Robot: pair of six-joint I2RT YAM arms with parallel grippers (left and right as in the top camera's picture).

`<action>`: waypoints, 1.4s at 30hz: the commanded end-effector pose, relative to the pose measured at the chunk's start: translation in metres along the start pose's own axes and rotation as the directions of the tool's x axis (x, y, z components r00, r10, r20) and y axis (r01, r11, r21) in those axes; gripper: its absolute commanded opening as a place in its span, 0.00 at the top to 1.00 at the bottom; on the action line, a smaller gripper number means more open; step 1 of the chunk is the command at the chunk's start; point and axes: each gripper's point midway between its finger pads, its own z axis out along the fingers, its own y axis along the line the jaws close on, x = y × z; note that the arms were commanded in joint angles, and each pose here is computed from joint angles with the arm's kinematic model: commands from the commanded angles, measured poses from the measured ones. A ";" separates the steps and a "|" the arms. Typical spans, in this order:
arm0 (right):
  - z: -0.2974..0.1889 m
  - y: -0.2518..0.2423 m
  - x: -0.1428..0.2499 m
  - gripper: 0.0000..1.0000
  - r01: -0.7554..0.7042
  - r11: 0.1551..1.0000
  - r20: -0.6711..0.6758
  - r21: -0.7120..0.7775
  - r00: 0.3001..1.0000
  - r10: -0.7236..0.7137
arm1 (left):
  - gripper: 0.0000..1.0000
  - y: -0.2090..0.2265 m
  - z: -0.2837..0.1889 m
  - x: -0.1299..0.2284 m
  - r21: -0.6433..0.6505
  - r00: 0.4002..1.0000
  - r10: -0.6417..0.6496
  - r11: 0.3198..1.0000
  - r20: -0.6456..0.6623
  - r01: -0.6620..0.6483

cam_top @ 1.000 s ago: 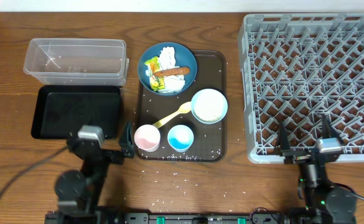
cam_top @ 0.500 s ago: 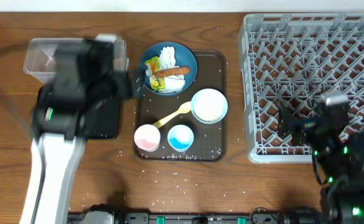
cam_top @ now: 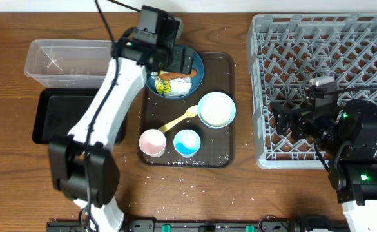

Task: Sort waste into correct bins and load items into the dishwasher rack
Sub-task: 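Reach the left gripper over the blue plate toward the sausage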

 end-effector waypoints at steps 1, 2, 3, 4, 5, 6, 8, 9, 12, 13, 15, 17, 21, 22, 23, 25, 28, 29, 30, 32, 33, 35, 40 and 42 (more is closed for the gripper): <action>-0.001 0.006 -0.002 0.02 -0.011 0.999 -0.005 -0.033 1.000 0.011 | 0.08 0.003 0.021 -0.007 -0.059 0.993 -0.112 0.992 0.029 0.114; -0.001 0.006 -0.001 0.04 -0.013 0.999 -0.011 -0.033 1.000 0.013 | 0.12 0.008 0.028 -0.008 -0.106 0.988 -0.150 0.982 0.043 0.154; 0.000 0.006 0.000 0.04 -0.016 0.999 -0.016 -0.033 1.000 0.015 | 0.14 0.014 0.035 -0.007 -0.155 0.980 -0.190 0.968 0.059 0.197; 0.000 0.005 0.002 0.04 -0.019 0.999 -0.025 -0.033 1.000 0.018 | 0.16 0.020 0.041 -0.004 -0.208 0.970 -0.232 0.947 0.078 0.243; 0.001 0.005 0.003 0.05 -0.021 0.999 -0.031 -0.032 0.999 0.020 | 0.17 0.026 0.046 -0.001 -0.257 0.956 -0.277 0.921 0.100 0.294; 0.002 0.005 0.005 0.06 -0.024 0.999 -0.036 -0.032 0.999 0.023 | 0.17 0.032 0.050 0.002 -0.304 0.933 -0.335 0.882 0.133 0.360; 0.003 0.005 0.008 0.07 -0.029 0.999 -0.050 -0.032 0.998 0.028 | 0.18 0.035 0.058 0.008 -0.343 0.897 -0.407 0.828 0.175 0.443; 0.003 0.004 0.010 0.07 -0.033 0.999 -0.058 -0.031 0.998 0.031 | 0.20 0.036 0.061 0.010 -0.354 0.879 -0.434 0.805 0.195 0.476; 0.005 0.003 0.014 0.09 -0.041 0.999 -0.078 -0.028 0.996 0.038 | 0.24 0.037 0.069 0.017 -0.377 0.832 -0.498 0.741 0.245 0.555; 0.006 0.003 0.016 0.09 -0.044 0.999 -0.086 -0.028 0.995 0.042 | 0.25 0.038 0.075 0.020 -0.383 0.812 -0.523 0.716 0.261 0.584; 0.008 0.002 0.019 0.09 -0.049 0.998 -0.099 -0.027 0.994 0.046 | 0.26 0.042 0.083 0.024 -0.390 0.787 -0.549 0.683 0.282 0.617; 0.010 0.001 0.022 0.10 -0.055 0.998 -0.113 -0.027 0.992 0.051 | 0.27 0.045 0.094 0.029 -0.389 0.768 -0.572 0.663 0.288 0.639; 0.015 0.000 0.028 0.11 -0.067 0.997 -0.142 -0.025 0.988 0.062 | 0.29 0.047 0.113 0.036 -0.393 0.762 -0.582 0.655 0.283 0.646; 0.016 -0.001 0.029 0.11 -0.069 0.997 -0.148 -0.025 0.987 0.065 | 0.30 0.047 0.117 0.037 -0.394 0.763 -0.581 0.656 0.282 0.644; 0.017 -0.001 0.031 0.11 -0.072 0.997 -0.155 -0.025 0.986 0.067 | 0.30 0.047 0.120 0.038 -0.393 0.764 -0.581 0.656 0.282 0.644; 0.019 -0.002 0.033 0.12 -0.077 0.997 -0.167 -0.024 0.983 0.072 | 0.30 0.048 0.126 0.040 -0.393 0.764 -0.580 0.657 0.282 0.644; 0.020 -0.002 0.038 0.12 -0.085 0.996 -0.187 -0.022 0.979 0.079 | 0.31 0.049 0.133 0.041 -0.390 0.763 -0.580 0.657 0.285 0.645; 0.021 -0.003 0.040 0.12 -0.088 0.996 -0.196 -0.021 0.977 0.083 | 0.31 0.050 0.135 0.041 -0.390 0.763 -0.580 0.657 0.285 0.645; 0.021 -0.003 0.042 0.12 -0.091 0.996 -0.203 -0.021 0.976 0.085 | 0.31 0.050 0.136 0.041 -0.387 0.762 -0.580 0.658 0.287 0.646; 0.022 -0.003 0.044 0.13 -0.096 0.995 -0.213 -0.020 0.973 0.089 | 0.32 0.050 0.137 0.041 -0.385 0.762 -0.580 0.658 0.288 0.647; 0.023 -0.003 0.045 0.13 -0.097 0.995 -0.218 -0.020 0.972 0.091 | 0.34 0.050 0.137 0.041 -0.384 0.761 -0.580 0.658 0.288 0.647; 0.023 -0.004 0.046 0.13 -0.098 0.995 -0.221 -0.019 0.971 0.092 | 0.35 0.048 0.137 0.042 -0.385 0.764 -0.582 0.661 0.280 0.645; 0.024 -0.004 0.045 0.12 -0.097 0.995 -0.217 -0.019 0.972 0.091 | 0.36 0.031 0.127 0.035 -0.324 0.764 -0.604 0.692 0.227 0.645; 0.024 -0.004 0.045 0.12 -0.097 0.995 -0.216 -0.019 0.972 0.090 | 0.36 0.027 0.117 0.028 -0.305 0.760 -0.605 0.696 0.237 0.649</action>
